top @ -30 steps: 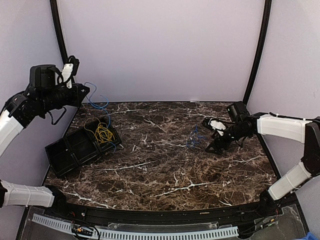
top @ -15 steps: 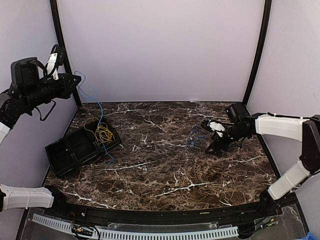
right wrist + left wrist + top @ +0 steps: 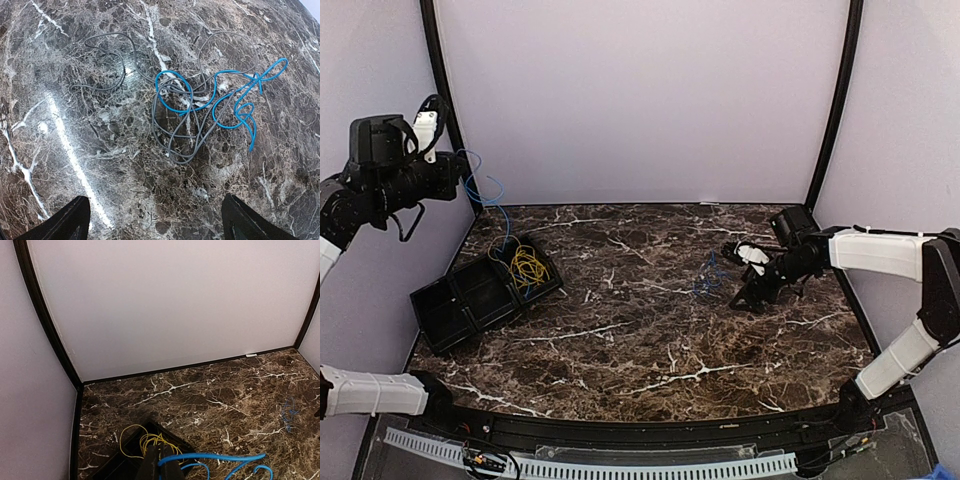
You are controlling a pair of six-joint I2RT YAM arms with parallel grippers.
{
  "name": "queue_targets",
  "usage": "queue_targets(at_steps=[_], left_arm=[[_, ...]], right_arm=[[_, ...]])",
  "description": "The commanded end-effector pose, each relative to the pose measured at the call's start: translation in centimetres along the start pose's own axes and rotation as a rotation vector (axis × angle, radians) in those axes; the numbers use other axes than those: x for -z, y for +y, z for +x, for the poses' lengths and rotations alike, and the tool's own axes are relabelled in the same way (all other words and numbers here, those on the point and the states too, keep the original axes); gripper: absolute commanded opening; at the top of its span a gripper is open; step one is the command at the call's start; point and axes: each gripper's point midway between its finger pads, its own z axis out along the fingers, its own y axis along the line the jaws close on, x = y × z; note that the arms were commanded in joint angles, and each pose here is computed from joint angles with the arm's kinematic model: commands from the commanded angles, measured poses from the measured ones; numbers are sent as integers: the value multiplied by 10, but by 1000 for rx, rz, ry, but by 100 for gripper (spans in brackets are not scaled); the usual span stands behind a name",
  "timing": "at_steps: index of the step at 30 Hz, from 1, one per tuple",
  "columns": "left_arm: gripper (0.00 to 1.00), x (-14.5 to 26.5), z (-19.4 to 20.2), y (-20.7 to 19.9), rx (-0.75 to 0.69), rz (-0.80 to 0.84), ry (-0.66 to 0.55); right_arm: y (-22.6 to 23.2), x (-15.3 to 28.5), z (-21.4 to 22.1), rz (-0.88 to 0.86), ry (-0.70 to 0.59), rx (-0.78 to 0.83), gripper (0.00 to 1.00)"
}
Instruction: Untangle the cables
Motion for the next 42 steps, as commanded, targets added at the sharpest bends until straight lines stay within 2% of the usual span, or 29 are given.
queue_targets(at_steps=[1,9,18,27,32,42], left_arm=[[0,5,-10,20,-50,-112,-21],[0,3,-17,40,-137,-237,-17],[0,-10,-1,67,-228,-395,32],[0,-28,18,82,-275,-465,85],[0,-39,46,84,-247,-454,128],[0,-61,138,89,-128,-419,299]], right_arm=[[-1,-1,-1,-7,-7,5,92],[0,-2,0,-14,-6,7,93],[2,0,0,-17,-8,12,92],[3,1,0,-24,-9,18,92],[4,2,-1,-21,-14,23,92],[7,-2,4,-45,4,18,92]])
